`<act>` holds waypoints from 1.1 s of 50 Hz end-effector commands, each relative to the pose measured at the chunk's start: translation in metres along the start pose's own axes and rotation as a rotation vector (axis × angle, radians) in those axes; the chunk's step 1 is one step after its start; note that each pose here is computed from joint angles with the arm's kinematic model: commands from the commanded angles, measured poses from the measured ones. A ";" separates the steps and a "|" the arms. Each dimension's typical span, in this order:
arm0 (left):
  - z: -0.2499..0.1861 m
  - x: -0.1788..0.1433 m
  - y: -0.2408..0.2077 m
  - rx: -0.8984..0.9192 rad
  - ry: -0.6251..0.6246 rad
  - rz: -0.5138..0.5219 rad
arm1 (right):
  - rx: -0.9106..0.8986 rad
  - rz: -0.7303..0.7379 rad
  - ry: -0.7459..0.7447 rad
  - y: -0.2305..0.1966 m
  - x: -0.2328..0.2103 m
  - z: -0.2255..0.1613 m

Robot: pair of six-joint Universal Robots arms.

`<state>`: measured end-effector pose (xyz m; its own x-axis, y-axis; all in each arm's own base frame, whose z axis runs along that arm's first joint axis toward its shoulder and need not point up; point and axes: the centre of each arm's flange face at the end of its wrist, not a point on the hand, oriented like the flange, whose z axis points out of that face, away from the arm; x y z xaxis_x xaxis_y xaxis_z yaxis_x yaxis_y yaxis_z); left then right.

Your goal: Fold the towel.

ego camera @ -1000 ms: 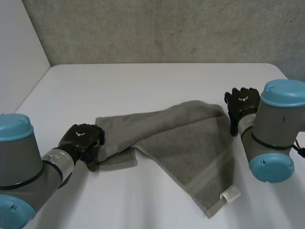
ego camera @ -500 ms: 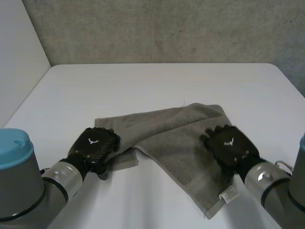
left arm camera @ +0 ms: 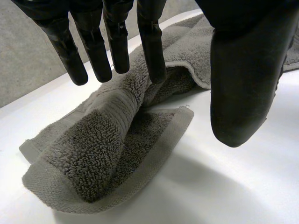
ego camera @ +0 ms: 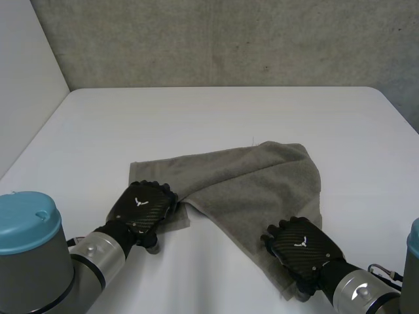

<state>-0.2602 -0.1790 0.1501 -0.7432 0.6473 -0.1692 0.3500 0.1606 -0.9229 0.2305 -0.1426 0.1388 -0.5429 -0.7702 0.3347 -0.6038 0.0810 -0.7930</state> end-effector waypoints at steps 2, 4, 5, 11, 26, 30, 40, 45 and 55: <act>0.001 0.000 0.001 0.000 -0.002 -0.001 | 0.024 -0.007 0.021 0.004 0.000 0.006; 0.000 0.000 0.001 -0.002 -0.001 -0.002 | 0.021 -0.004 0.019 0.005 -0.001 0.007; 0.000 0.000 0.001 -0.002 -0.001 -0.001 | 0.015 -0.002 0.017 0.006 -0.001 0.007; 0.000 0.000 0.002 -0.003 0.000 -0.002 | -0.002 -0.006 0.005 0.010 -0.004 0.009; -0.001 0.001 0.004 -0.010 0.004 -0.004 | -0.008 -0.009 -0.003 0.011 -0.007 0.007; -0.001 0.001 0.004 -0.010 0.004 -0.005 | -0.004 -0.005 -0.004 0.011 -0.007 0.007; -0.002 0.001 0.005 -0.015 0.003 -0.006 | 0.005 0.002 0.001 0.011 -0.007 0.009; -0.002 0.001 0.005 -0.015 0.003 -0.006 | 0.005 0.004 0.003 0.011 -0.006 0.009; -0.001 -0.001 0.005 -0.016 -0.005 -0.010 | 0.024 0.031 0.029 0.008 0.001 0.012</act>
<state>-0.2580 -0.1765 0.1458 -0.7447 0.6472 -0.1629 0.3538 0.1760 -0.9186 0.2325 -0.1440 0.1235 -0.5556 -0.7639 0.3282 -0.5913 0.0855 -0.8019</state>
